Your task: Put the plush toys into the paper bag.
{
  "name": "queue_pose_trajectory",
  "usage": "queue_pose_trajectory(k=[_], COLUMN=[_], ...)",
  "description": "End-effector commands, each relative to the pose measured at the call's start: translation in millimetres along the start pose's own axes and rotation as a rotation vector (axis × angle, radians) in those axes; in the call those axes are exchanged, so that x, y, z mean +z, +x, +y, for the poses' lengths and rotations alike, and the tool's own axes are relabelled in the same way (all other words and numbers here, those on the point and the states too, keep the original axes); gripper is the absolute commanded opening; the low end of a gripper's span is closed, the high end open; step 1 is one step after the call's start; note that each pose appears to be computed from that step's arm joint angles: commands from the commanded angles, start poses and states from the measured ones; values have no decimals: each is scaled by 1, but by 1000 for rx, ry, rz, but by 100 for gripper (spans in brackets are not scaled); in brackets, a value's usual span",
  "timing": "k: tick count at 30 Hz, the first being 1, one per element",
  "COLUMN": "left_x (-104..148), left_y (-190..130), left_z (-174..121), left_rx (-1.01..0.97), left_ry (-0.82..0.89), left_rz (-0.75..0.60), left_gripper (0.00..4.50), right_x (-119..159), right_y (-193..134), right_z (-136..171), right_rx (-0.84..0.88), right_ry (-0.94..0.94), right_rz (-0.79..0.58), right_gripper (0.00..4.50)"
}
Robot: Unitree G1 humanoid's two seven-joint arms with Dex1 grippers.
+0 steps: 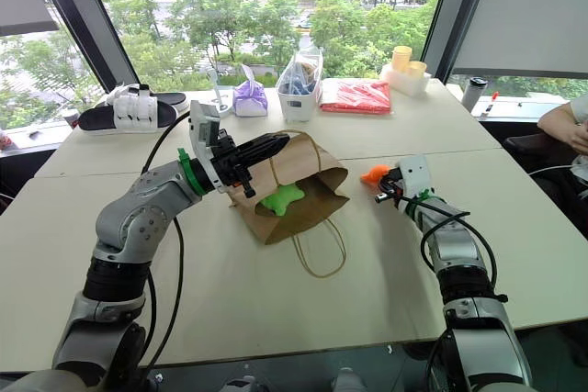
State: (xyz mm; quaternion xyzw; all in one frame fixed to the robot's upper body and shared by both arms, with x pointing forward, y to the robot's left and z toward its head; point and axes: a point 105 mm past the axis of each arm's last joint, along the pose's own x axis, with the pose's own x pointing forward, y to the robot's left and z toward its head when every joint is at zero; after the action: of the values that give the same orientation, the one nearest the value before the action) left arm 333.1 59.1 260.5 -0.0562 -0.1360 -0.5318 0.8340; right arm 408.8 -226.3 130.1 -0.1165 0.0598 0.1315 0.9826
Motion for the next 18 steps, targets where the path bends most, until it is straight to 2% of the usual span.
queue_pose_trajectory(k=[1, 4, 6, 9, 13, 18], left_x=[12, 15, 16, 18, 19, 18], left_y=[1, 4, 4, 6, 7, 8], left_z=[2, 5, 7, 9, 11, 9], left_rx=[-2, -13, -16, -25, -34, -53], left_ry=[41, 42, 43, 30, 21, 19], left_rz=[-35, -34, -35, -33, -31, -23], left_gripper=[0, 0, 0, 0, 0, 0], right_x=[53, 65, 67, 78, 80, 72], right_y=[-39, -82, -99, -123, -116, -67], right_z=[12, 31, 43, 92, 122, 145], right_rx=[102, 192, 233, 390, 431, 398], right_ry=[-8, -90, -99, -32, 6, 47], right_rz=[-138, -123, -100, -134, -139, -159], right_gripper=[7, 7, 7, 7, 7, 7])
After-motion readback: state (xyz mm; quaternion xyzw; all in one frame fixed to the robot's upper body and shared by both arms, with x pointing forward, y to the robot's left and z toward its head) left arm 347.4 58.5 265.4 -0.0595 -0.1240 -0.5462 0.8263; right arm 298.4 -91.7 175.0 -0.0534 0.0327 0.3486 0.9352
